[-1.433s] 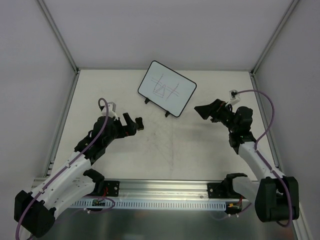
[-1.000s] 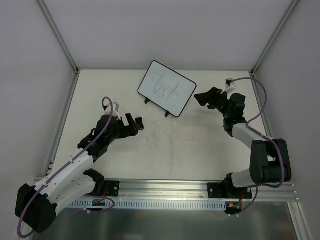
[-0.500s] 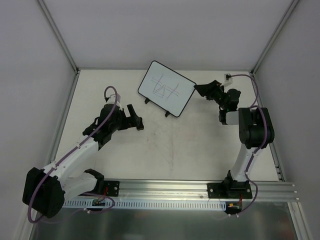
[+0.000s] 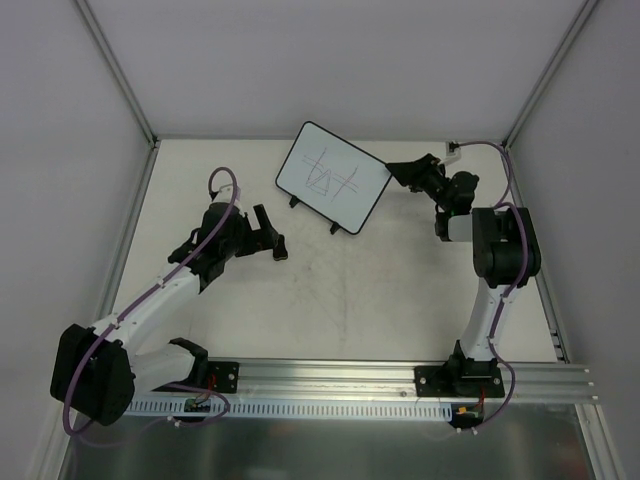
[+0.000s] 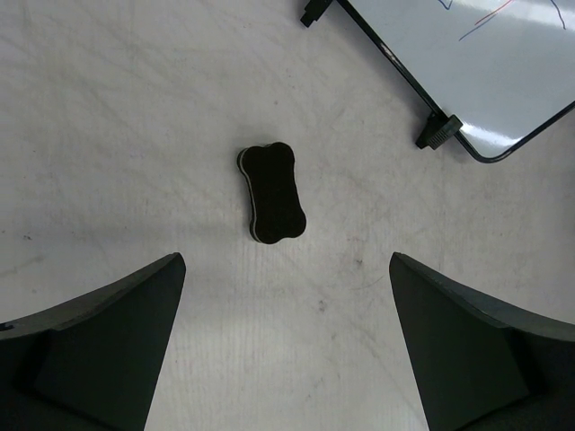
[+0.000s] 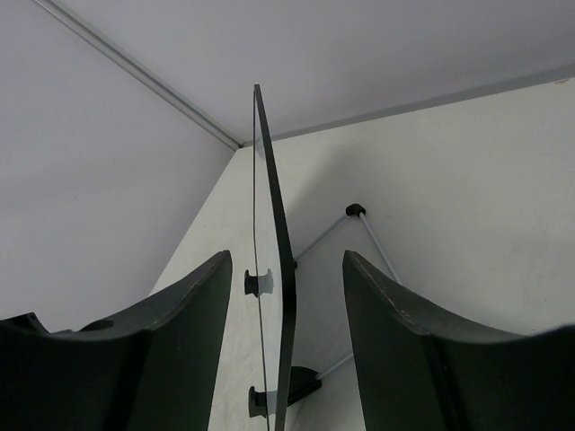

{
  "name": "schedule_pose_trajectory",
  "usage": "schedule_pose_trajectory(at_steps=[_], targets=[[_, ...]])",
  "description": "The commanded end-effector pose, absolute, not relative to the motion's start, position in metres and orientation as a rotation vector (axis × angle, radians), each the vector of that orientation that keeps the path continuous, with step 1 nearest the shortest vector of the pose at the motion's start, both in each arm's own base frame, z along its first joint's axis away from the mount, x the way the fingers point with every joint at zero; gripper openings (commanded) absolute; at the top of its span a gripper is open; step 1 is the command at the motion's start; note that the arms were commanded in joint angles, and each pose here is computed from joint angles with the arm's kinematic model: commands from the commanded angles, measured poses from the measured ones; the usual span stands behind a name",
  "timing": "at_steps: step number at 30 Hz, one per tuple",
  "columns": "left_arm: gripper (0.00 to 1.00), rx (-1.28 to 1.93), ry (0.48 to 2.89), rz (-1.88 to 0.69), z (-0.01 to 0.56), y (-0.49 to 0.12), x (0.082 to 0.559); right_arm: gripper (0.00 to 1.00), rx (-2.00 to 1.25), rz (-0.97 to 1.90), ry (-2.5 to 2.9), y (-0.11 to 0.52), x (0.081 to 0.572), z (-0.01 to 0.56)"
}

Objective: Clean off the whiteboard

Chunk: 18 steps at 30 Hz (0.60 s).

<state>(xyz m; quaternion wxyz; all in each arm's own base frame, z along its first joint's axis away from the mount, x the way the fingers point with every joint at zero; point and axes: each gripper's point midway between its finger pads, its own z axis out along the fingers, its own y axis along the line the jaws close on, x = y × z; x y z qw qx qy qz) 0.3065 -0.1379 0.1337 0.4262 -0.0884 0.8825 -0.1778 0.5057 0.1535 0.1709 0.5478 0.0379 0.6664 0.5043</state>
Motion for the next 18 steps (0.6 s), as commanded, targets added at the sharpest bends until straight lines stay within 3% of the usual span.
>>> schedule_pose_trajectory(at_steps=[1,7,18], targets=[[0.99,-0.218,2.146,-0.433,0.153,-0.136,0.321,0.55,-0.01,1.198,1.485,0.161,0.505,0.197],[0.99,-0.22,2.17,-0.421,0.146,-0.135,0.324,0.44,-0.024,1.22,1.513,0.17,0.499,0.186],[0.99,-0.24,2.19,-0.403,0.14,-0.133,0.329,0.39,-0.027,1.231,1.541,0.176,0.488,0.172]])
